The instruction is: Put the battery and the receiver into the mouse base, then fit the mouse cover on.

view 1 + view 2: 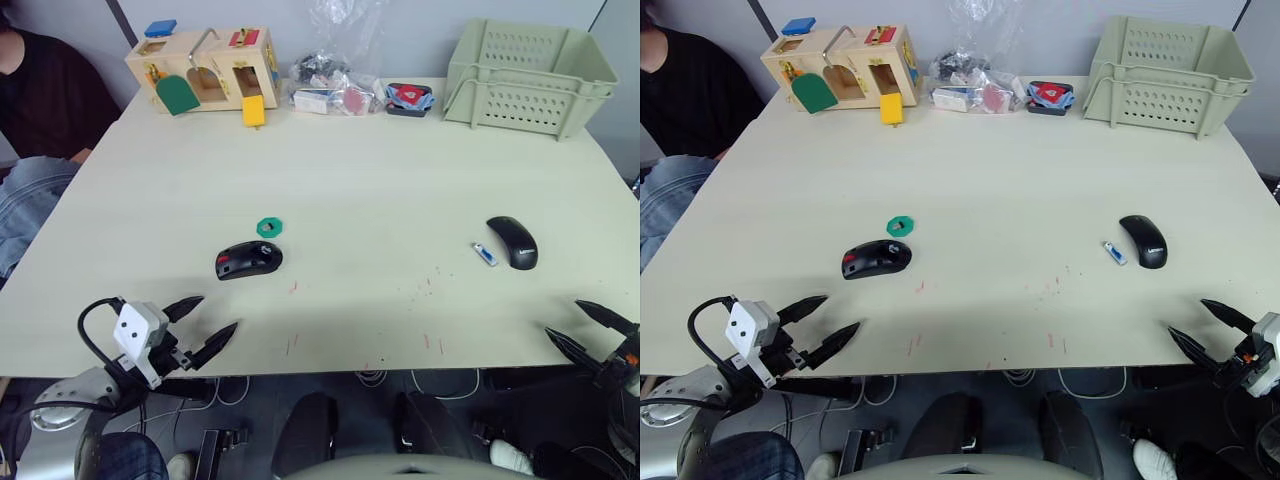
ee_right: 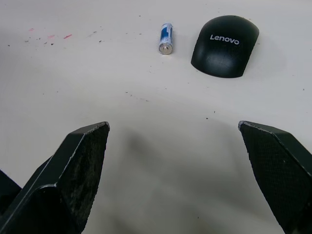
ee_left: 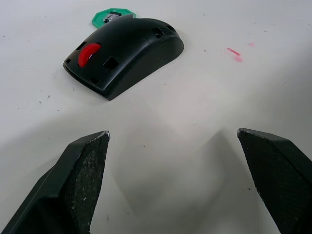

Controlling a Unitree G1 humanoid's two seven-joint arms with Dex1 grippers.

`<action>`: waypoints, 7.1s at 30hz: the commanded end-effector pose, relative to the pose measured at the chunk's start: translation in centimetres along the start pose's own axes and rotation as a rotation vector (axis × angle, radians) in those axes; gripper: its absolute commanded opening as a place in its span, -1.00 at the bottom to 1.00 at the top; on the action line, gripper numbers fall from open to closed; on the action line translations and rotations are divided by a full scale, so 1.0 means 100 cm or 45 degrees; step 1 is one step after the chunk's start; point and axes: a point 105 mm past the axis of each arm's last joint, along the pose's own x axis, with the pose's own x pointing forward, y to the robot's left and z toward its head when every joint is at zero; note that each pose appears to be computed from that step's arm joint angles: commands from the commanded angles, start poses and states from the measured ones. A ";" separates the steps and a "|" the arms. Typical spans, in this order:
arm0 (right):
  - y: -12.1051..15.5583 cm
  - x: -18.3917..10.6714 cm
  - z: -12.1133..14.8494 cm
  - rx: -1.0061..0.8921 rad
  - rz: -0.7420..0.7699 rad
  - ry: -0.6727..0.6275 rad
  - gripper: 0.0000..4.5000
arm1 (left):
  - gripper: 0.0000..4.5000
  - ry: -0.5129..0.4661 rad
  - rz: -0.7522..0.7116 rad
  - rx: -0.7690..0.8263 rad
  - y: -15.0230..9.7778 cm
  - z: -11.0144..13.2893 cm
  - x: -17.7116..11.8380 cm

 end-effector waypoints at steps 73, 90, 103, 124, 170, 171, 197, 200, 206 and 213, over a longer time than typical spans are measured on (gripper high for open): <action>0.109 0.044 0.088 -0.113 0.667 -0.396 0.98 | 1.00 0.111 -0.722 0.401 0.068 0.073 0.095; 0.106 0.045 0.086 -0.113 0.659 -0.381 0.98 | 1.00 0.060 -0.719 0.366 0.069 0.081 0.093; 0.108 0.044 0.086 -0.111 0.651 -0.380 0.98 | 1.00 0.162 -0.793 0.470 0.063 0.072 0.094; 0.097 0.037 0.077 -0.175 0.593 -0.391 1.00 | 0.76 0.180 -0.810 0.383 0.057 0.062 0.103; 0.097 0.051 0.072 -0.170 0.654 -0.416 1.00 | 0.39 0.180 -0.843 0.478 0.056 0.071 0.091; 0.097 0.051 0.072 -0.170 0.656 -0.418 1.00 | 0.39 0.171 -0.848 0.476 0.055 0.074 0.091; 0.093 0.048 0.086 -0.191 0.732 -0.402 1.00 | 0.39 0.074 -0.989 0.666 -0.102 0.112 0.138; 0.093 0.047 0.087 -0.193 0.743 -0.392 1.00 | 0.39 0.090 -1.011 0.709 -0.117 0.104 0.149; 0.090 0.045 0.090 -0.200 0.749 -0.377 1.00 | 0.39 0.134 -1.063 0.703 -0.146 0.085 0.169; 0.088 0.041 0.090 -0.201 0.735 -0.349 1.00 | 0.39 0.199 -1.091 0.694 -0.156 0.066 0.178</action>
